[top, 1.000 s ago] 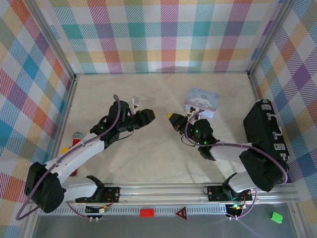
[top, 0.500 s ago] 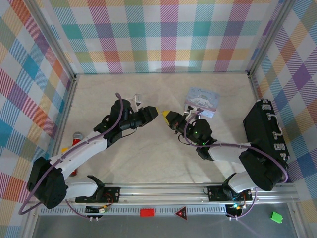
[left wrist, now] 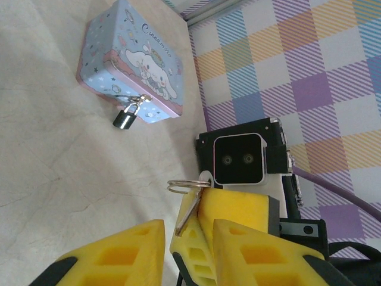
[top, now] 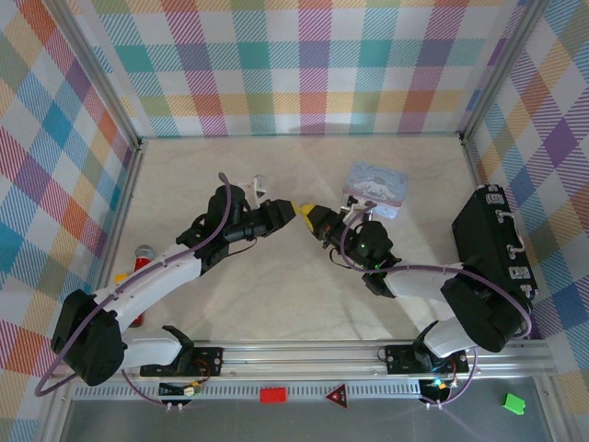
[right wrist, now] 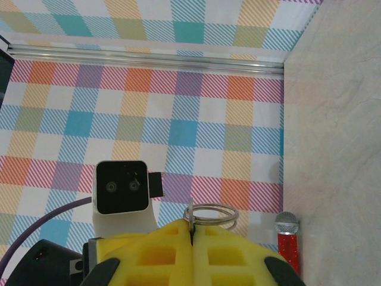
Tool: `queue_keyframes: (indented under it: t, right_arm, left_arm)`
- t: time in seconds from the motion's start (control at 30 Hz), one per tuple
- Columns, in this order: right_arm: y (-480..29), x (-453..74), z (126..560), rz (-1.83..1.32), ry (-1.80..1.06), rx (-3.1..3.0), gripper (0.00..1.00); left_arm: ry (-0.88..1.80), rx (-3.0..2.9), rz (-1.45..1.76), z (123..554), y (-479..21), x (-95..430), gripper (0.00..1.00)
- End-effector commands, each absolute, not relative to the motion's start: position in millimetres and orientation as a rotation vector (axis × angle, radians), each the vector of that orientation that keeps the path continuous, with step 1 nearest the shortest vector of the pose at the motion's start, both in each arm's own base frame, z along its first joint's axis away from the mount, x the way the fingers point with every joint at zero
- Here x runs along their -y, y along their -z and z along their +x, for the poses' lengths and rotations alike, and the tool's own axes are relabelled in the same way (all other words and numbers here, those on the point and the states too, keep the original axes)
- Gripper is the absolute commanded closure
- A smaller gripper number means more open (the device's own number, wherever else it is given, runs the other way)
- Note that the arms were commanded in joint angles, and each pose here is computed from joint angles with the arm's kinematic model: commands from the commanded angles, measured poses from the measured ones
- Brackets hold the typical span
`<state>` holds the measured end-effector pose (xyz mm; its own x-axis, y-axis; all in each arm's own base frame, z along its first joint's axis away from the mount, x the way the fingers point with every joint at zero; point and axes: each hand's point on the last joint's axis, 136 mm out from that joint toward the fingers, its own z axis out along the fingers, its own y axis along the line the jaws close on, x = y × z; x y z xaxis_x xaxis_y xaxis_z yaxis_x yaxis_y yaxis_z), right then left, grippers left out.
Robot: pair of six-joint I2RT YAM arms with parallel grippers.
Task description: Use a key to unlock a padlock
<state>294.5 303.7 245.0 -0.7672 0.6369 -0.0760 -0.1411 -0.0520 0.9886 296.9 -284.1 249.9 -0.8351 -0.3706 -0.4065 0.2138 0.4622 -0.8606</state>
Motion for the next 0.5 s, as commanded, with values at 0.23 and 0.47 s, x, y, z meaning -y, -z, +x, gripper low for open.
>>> queue_keyframes:
  t: [0.23,0.47]
  right_arm:
    - [-267.6,-308.6,293.9,0.512,-1.948,-1.609,1.0]
    - [-262.3,-310.6,291.1,0.51,-1.948,-1.643,1.0]
  left_arm:
    - [1.425,-2.121,-0.087,297.3,-265.9,293.1,0.74]
    - [1.408,-2.115,-0.074,296.7,-270.8,291.2,0.74]
